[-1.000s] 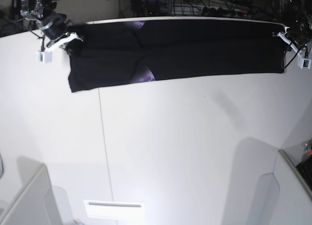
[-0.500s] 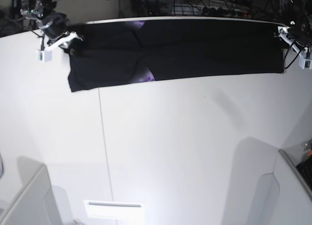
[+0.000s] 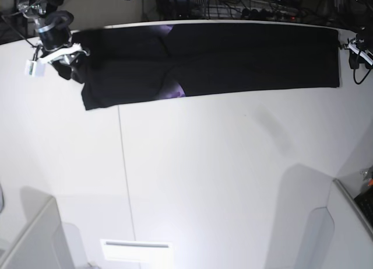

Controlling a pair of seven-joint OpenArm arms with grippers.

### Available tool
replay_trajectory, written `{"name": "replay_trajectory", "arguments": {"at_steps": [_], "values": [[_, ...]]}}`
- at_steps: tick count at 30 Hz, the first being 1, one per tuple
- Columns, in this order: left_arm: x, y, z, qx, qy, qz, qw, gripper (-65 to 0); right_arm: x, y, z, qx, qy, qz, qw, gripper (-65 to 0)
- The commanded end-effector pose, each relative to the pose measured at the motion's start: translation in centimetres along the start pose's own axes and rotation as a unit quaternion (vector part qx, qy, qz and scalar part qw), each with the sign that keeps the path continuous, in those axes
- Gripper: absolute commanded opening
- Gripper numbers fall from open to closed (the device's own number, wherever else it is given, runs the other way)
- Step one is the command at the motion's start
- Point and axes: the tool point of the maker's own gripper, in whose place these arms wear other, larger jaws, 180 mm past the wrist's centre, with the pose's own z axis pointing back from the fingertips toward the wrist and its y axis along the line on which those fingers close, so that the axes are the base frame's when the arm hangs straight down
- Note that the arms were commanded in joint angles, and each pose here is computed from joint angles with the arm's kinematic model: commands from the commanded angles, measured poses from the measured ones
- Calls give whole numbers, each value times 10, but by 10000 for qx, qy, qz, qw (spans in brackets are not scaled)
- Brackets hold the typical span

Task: Fold the T-shirt properly
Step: 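Open both grippers and raise them off the folded strip, then lower both grippers onto the two ends of the folded strip and grasp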

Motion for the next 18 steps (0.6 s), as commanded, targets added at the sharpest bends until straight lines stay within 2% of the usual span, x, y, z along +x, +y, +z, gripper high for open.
{"name": "replay_trajectory", "arguments": {"at_steps": [1, 2, 4, 5, 7, 8, 14, 18], "values": [[11, 2, 3, 20, -142, -112, 9998, -550, 7, 8, 2, 140, -138, 34, 9998, -366], [7, -2, 1, -25, -125, -43, 9999, -650, 4, 11, 0, 189, -105, 14, 9998, -371], [6, -17, -8, -212, -104, -37, 9997, -650, -5, 25, -6, 408, 96, 16, 9991, -435], [6, -23, -12, -302, -77, -53, 9995, -650, -11, 33, -10, 531, 224, 16, 9983, -482], [-2, -36, -22, -506, 51, 12, 9987, -650, -21, 45, -19, 753, 489, 36, 9960, -620], [-6, -41, -26, -579, 120, 40, 9982, -650, -27, 49, -24, 837, 606, 20, 9946, -650], [-19, -62, -50, -934, 44, 278, 9952, -650, -44, 32, -39, 666, 867, -129, 9939, -650], [-32, -53, -59, -628, 248, 252, 9974, -650, -54, 11, -49, 426, 1022, -233, 9936, -650]]}}
